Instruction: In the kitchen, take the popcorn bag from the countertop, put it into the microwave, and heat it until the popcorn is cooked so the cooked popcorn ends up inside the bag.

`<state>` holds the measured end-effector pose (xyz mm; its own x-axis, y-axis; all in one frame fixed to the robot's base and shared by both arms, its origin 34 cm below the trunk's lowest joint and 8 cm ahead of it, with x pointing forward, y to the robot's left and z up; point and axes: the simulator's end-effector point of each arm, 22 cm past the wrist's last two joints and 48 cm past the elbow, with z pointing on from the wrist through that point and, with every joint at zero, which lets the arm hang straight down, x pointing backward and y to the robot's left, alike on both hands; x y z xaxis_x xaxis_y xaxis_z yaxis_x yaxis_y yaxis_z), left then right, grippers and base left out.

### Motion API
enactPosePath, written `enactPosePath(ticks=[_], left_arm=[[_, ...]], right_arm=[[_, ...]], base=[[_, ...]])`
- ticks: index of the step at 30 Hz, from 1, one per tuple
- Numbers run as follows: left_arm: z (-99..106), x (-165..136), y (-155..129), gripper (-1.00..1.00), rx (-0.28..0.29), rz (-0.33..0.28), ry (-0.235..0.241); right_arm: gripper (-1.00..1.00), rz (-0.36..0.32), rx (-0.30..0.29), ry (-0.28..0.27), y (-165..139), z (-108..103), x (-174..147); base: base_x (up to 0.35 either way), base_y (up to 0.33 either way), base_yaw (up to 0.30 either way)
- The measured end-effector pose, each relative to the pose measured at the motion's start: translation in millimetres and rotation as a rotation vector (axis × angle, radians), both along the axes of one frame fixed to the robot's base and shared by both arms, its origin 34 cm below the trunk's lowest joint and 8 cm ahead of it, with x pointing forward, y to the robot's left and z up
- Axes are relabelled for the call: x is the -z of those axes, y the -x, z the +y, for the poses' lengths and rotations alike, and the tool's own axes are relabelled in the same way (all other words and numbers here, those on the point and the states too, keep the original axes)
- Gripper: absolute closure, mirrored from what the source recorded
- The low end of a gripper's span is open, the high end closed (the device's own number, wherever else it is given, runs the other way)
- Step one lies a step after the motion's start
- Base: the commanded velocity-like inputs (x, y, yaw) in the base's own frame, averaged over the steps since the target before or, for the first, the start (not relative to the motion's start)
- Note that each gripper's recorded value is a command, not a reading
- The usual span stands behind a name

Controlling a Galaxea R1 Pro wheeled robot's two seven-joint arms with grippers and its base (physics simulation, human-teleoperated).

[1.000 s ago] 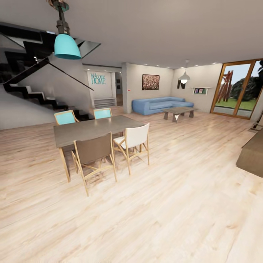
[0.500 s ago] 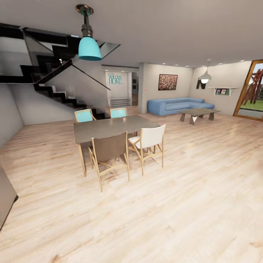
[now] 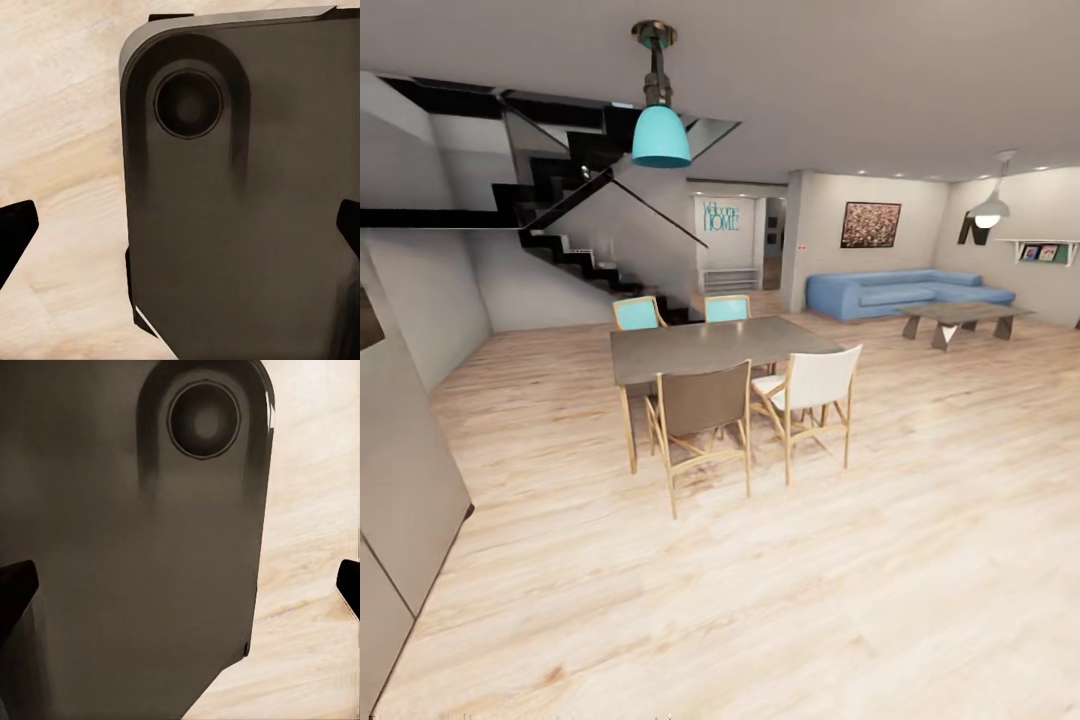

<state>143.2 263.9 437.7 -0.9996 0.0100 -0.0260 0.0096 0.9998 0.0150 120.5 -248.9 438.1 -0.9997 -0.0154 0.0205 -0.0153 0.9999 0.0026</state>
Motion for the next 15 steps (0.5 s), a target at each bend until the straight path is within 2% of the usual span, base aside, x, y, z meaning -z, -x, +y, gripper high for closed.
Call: enactPosePath(ticks=[15], left_arm=[[0.0,0.0,0.0,-1.0,0.0,0.0,0.0]], right_arm=[[-1.0,0.0,0.0,0.0,0.0,-0.2,0.0]], base=[[0.0,0.0,0.285]])
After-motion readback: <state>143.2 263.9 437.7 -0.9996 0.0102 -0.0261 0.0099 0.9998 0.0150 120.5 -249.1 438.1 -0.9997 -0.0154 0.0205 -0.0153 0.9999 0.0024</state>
